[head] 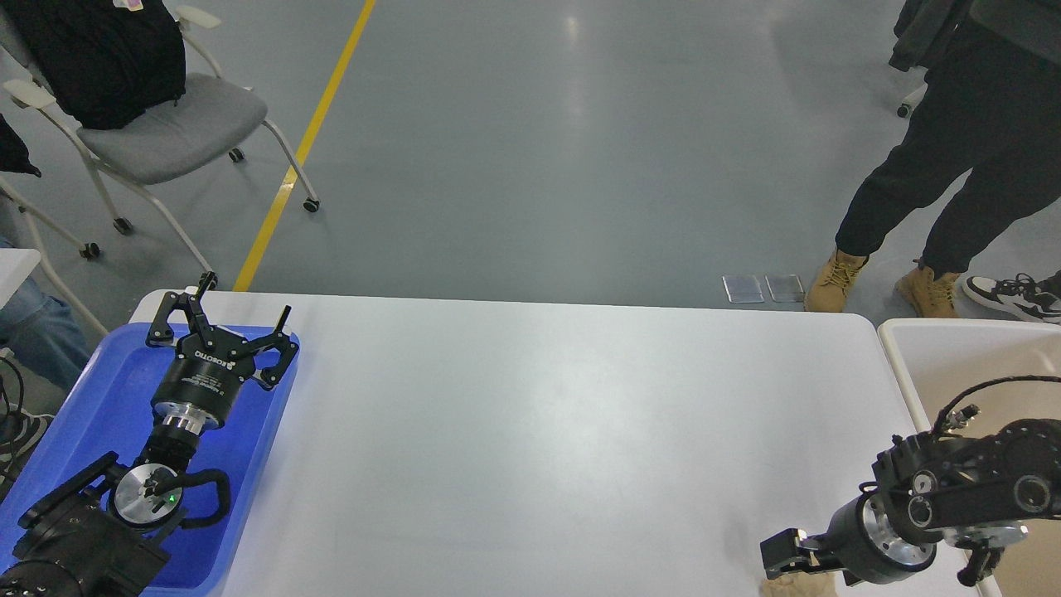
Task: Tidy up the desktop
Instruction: 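Lower the open right gripper down toward the crumpled tan paper scrap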
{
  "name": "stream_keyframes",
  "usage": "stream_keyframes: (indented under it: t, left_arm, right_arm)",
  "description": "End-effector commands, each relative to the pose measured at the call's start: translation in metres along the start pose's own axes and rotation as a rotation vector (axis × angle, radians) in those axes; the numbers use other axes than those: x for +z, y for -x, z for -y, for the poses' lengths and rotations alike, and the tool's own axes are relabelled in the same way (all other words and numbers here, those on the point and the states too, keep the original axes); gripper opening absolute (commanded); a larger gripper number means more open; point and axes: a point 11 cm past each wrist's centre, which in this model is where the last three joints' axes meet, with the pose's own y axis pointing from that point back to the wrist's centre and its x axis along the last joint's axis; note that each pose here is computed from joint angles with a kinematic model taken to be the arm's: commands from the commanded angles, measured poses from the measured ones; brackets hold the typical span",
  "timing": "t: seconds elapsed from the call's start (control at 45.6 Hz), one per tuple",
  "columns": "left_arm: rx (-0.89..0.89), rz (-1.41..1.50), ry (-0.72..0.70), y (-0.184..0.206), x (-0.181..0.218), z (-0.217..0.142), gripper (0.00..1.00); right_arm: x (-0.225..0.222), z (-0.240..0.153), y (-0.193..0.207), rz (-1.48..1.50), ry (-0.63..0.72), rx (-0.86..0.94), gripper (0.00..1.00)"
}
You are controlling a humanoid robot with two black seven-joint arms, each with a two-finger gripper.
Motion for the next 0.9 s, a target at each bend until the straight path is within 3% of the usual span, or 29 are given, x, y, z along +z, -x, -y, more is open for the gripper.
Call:
stream_keyframes:
  t: [0.0,0.307,0.57,0.723,0.789,0.876]
  left_arm:
    - [0.0,0.0,0.0,0.0,0.0,0.0,0.99]
    - [0.001,0.0,0.0,0.0,0.0,0.0,0.99]
    - [0.001,0.0,0.0,0.0,0.0,0.0,0.99]
    - [0.001,0.0,0.0,0.0,0.0,0.0,0.99]
    - [0.0,0.0,0.0,0.0,0.0,0.0,0.99]
    - [0.0,0.0,0.0,0.0,0.0,0.0,0.99]
  right_arm:
    - [0.001,0.011,0.009,-0.002,0.006,-0.006,1.0]
    - [0.005,0.024,0.0,-0.019,0.034,0.023,1.0]
    - [0.011,0.035,0.003,-0.017,0.051,0.028,0.94]
    - [0.013,0.035,0.005,-0.013,0.052,0.026,0.58]
    - [0.015,0.034,0.004,-0.015,0.055,0.027,0.37]
    - [0.017,0.033,0.005,-0.013,0.058,0.023,0.31]
